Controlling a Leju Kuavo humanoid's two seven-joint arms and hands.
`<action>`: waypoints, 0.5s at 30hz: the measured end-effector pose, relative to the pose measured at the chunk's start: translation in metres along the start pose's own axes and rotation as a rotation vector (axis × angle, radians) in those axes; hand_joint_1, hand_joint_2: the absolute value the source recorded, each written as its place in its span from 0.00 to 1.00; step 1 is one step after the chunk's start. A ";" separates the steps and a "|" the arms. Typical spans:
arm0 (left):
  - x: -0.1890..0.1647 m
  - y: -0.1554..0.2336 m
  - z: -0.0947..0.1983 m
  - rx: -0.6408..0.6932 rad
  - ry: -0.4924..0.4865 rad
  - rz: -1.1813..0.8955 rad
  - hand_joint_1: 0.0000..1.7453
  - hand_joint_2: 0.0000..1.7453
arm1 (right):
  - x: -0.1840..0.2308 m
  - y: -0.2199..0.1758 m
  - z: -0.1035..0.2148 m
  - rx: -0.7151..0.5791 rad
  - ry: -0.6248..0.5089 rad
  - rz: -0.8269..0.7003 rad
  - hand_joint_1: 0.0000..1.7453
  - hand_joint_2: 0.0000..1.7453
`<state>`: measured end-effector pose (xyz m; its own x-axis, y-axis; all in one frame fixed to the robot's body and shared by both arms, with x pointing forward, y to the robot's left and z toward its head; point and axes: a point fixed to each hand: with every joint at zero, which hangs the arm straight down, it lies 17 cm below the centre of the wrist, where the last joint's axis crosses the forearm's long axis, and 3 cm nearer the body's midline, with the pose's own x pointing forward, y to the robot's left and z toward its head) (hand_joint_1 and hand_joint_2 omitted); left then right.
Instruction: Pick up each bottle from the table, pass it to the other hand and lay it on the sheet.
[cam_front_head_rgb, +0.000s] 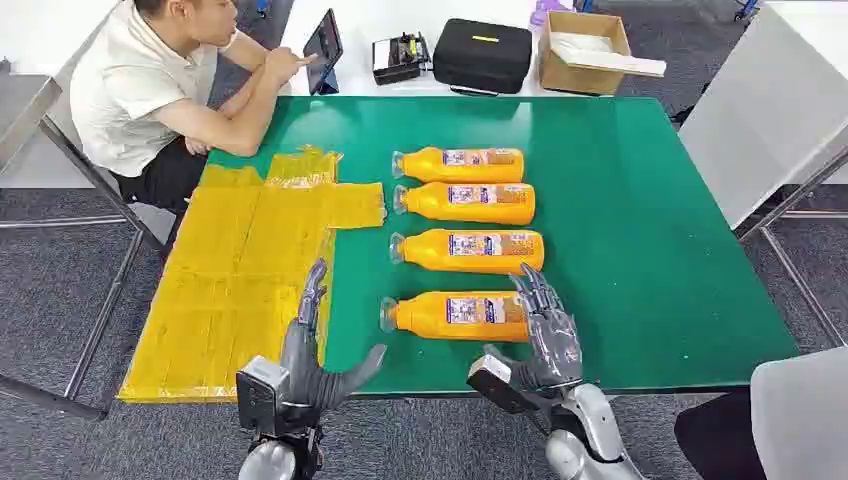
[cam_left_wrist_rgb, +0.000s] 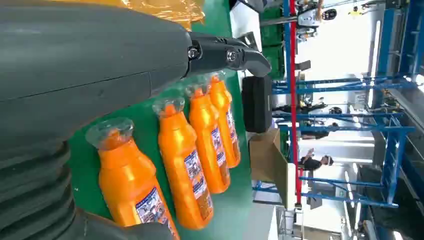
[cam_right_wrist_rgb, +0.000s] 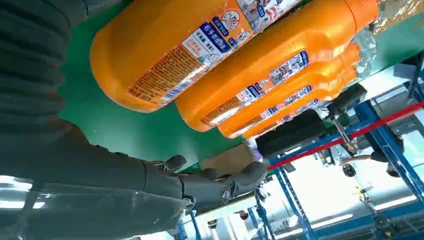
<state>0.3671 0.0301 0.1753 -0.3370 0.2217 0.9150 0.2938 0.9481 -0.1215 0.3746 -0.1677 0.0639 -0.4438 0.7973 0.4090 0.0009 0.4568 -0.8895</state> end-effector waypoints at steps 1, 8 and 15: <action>0.000 0.000 0.000 0.000 0.000 0.000 0.00 1.00 | 0.001 0.000 -0.001 -0.003 -0.005 -0.004 0.00 1.00; -0.005 -0.003 0.000 -0.012 0.011 -0.006 0.00 1.00 | 0.014 -0.003 -0.005 -0.030 -0.030 -0.051 0.00 1.00; -0.014 -0.003 -0.001 -0.022 0.024 -0.036 0.00 1.00 | 0.017 -0.003 -0.008 -0.034 -0.035 -0.054 0.00 1.00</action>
<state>0.3724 0.0237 0.1632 -0.3260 0.1814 0.9278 0.3016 0.9501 -0.0798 0.3740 -0.1529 0.0750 -0.4747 0.7573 0.4486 0.0063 0.5126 -0.8586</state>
